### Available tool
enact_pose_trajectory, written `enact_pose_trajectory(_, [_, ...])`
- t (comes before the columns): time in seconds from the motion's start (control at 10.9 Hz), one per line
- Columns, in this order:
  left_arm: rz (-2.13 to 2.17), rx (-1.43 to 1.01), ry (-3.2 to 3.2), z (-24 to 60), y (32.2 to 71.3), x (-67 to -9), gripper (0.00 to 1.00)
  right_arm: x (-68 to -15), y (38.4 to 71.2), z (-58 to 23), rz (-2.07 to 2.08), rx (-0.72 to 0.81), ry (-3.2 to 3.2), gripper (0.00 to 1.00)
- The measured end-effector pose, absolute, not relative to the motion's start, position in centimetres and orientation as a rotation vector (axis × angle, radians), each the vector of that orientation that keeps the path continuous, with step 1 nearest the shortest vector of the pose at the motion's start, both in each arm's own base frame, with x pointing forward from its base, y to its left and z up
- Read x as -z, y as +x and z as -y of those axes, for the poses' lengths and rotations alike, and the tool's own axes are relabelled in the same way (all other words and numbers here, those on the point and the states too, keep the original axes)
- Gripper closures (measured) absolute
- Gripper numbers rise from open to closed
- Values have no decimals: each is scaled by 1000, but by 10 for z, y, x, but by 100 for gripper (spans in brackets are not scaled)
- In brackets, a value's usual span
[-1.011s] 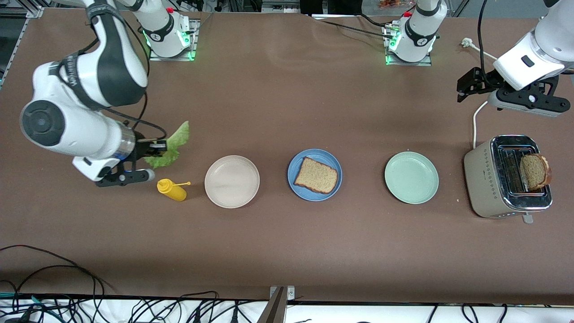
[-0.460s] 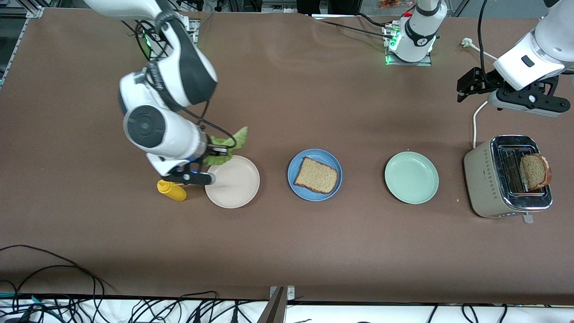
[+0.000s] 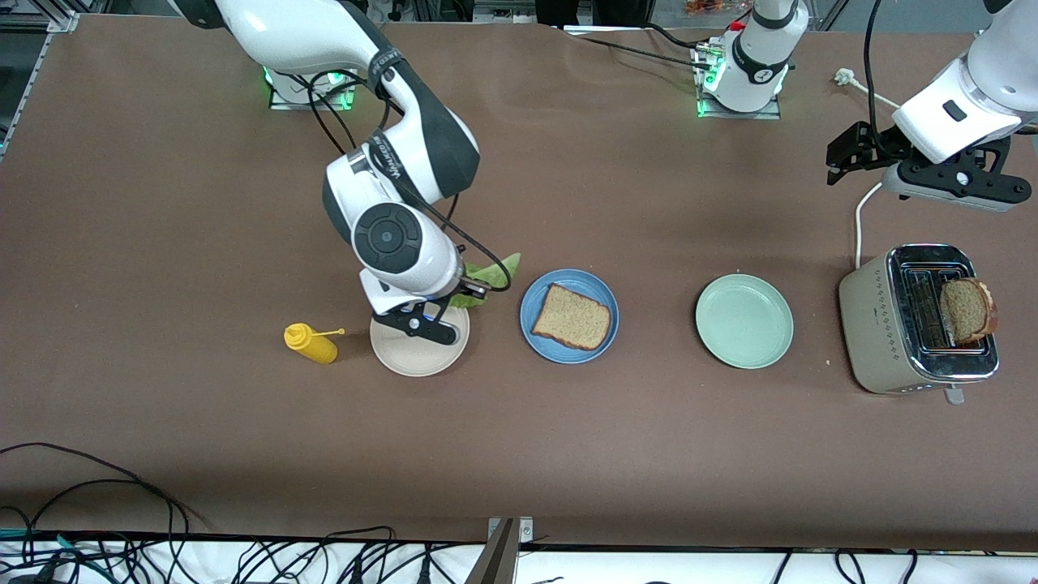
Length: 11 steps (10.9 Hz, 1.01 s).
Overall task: Make sandwich in blue plate with both arms
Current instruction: 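Carry the lettuce with the right gripper over the bread on the blue plate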
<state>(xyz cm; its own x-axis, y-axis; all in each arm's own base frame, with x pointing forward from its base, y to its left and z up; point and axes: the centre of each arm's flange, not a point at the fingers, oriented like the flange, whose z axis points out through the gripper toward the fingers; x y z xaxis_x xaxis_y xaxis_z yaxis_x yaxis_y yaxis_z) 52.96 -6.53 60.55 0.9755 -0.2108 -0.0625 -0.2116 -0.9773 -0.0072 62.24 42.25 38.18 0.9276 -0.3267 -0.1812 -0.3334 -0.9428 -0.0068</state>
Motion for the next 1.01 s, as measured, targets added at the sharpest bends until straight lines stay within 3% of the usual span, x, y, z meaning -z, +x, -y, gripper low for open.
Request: enact_pose_trajectory(1.01, [-331,-96,-3109,65,530,-605,0,-297,572,-558,-1144,-113,-2715,96])
